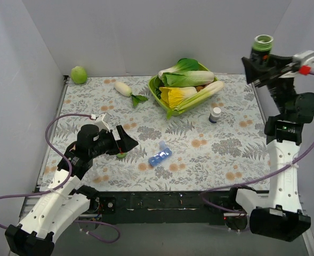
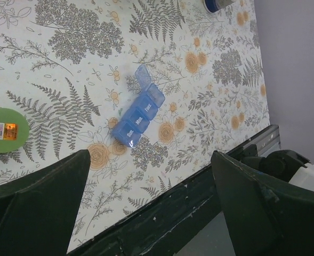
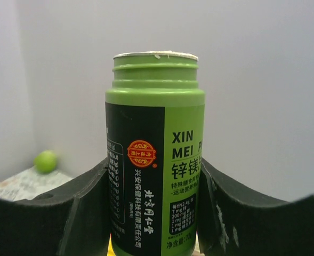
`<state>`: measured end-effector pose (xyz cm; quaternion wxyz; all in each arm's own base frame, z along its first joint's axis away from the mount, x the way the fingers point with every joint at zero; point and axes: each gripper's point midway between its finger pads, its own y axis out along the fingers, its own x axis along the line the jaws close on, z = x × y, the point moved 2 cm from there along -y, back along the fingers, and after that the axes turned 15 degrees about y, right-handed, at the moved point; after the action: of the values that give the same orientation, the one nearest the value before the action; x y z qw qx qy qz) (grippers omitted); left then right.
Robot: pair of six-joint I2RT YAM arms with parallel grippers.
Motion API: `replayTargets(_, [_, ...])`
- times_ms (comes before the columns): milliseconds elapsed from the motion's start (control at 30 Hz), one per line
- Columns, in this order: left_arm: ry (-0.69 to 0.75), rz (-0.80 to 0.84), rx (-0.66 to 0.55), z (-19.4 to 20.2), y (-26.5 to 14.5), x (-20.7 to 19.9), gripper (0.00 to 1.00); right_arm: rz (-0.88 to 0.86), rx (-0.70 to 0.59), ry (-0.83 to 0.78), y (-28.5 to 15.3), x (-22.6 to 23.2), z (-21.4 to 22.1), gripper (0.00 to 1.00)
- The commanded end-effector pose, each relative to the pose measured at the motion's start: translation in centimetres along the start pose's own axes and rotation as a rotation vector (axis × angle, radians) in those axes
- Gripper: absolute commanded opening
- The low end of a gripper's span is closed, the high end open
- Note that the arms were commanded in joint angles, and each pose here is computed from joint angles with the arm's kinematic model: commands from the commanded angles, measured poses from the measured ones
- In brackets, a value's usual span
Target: Sort the pills into containers
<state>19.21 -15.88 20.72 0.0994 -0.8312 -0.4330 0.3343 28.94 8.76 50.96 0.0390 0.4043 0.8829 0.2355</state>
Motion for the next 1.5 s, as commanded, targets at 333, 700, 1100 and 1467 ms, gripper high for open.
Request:
replayTargets(333, [0.234,0.218,-0.09,-0.4,0.4,-2.1,0.98,-0.581,0.221,-0.096,-7.9,11.7,11.2,0.09])
replayTargets(700, [0.317,0.212,-0.17,-1.5,2.0,-1.4,0.98,-0.837,0.584,-0.188,-14.3,10.8,26.7,0.09])
replayTargets(1100, [0.18,0.155,-0.23,-3.1,3.1,-0.9,0.98,-0.982,1.033,-0.224,-16.7,8.3,35.7,0.09])
replayTargets(1467, [0.213,0.044,-0.205,-3.1,2.2,0.5,0.98,-0.939,1.234,-0.325,-15.6,5.6,39.4,0.09])
